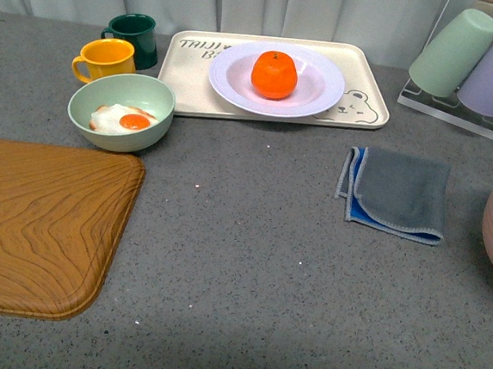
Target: Place orange and plate with both arms
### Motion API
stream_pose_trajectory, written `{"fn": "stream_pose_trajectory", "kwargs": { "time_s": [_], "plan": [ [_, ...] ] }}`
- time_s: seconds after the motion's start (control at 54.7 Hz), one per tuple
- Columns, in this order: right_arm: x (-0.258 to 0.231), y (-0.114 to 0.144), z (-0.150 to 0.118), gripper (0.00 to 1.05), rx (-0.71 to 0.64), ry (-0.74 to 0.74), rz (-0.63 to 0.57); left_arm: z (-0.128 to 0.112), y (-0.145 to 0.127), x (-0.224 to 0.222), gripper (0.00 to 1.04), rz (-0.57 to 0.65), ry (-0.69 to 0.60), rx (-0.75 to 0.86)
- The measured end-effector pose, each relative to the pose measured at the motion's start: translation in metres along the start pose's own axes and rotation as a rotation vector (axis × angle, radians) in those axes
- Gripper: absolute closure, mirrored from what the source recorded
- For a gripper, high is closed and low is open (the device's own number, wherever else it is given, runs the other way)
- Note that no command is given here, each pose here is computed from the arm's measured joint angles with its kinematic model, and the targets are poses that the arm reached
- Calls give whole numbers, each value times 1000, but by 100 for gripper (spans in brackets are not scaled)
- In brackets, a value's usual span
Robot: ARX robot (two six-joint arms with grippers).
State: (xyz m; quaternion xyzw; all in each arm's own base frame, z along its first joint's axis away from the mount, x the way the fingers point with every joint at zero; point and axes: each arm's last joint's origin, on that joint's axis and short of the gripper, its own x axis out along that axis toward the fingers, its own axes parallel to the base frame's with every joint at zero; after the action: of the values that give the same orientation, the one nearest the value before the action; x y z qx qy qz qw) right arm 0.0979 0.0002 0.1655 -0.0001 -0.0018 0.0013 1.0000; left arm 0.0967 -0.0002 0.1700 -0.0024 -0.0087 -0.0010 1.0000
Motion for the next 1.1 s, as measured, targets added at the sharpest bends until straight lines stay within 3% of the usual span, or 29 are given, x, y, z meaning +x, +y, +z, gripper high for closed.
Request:
{"fn": "stream_pose_trajectory", "kwargs": {
  "time_s": [0.146, 0.713, 1.098],
  "plan": [
    [0, 0, 0, 103, -1, 1, 0, 0, 0, 0, 7, 0, 0, 0],
    [0, 0, 0, 8, 1, 0, 0, 0, 0, 0, 7, 0, 0, 0],
    [0, 0, 0, 9, 0, 0, 0, 0, 0, 0, 7, 0, 0, 0]
  ]
}}
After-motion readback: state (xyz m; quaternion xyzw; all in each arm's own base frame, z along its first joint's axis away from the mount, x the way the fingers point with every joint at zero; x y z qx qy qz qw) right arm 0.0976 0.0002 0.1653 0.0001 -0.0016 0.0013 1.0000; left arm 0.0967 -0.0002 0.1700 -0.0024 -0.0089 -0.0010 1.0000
